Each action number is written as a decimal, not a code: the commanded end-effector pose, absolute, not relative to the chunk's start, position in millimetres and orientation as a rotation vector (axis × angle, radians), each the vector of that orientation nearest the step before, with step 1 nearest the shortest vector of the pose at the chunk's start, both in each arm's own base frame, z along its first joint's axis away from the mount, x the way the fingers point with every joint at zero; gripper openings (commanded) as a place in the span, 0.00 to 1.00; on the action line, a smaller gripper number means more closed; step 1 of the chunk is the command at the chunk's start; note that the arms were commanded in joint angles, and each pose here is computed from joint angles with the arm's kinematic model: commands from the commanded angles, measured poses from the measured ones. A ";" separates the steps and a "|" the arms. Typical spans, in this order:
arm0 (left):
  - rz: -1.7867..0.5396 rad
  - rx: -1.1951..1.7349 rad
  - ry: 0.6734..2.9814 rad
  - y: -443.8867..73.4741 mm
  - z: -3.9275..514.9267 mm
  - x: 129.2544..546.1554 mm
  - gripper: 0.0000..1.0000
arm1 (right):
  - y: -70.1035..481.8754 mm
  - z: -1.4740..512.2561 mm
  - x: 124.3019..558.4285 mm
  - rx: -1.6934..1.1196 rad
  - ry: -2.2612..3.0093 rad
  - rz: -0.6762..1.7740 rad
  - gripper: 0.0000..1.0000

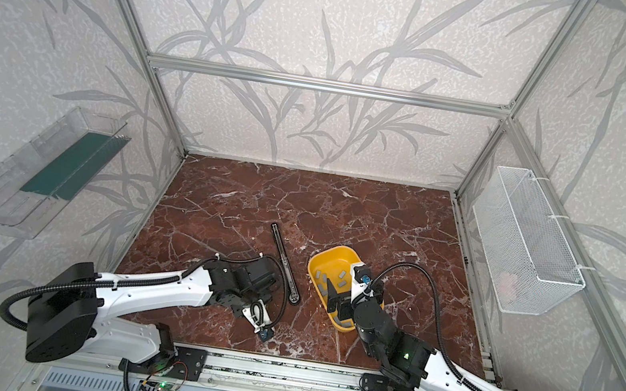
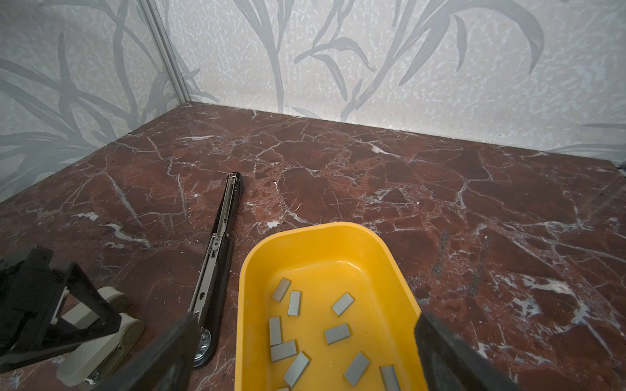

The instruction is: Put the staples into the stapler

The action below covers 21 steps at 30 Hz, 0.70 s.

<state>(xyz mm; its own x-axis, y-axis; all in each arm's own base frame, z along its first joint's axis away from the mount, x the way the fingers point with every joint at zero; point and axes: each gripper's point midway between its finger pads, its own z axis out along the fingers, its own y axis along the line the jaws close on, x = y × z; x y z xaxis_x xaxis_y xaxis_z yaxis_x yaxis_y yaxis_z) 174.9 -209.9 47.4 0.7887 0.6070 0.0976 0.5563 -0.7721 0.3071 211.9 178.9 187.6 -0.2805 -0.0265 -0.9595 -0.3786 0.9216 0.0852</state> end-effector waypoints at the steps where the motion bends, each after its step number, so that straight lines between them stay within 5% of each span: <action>1: 0.277 2.744 0.884 -209.4 40.6 173.0 0.47 | 178.8 201.6 210.9 -0.276 1.814 0.394 0.99; 12: 0.216 2.760 0.898 -218.0 36.9 170.9 0.36 | 176.0 202.3 210.5 -0.271 1.806 0.389 0.99; 21: 0.184 2.769 0.931 -225.1 33.5 166.3 0.43 | 175.7 202.2 210.6 -0.279 1.806 0.380 0.99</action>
<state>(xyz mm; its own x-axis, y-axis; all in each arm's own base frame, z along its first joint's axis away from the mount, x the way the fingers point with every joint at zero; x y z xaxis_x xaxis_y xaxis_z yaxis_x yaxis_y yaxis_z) 171.5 -220.4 30.9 0.7874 0.6118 0.0752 0.5775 -0.7749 0.2572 209.7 177.3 193.4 -0.2729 -0.0051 -0.9620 -0.3868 0.9162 0.1048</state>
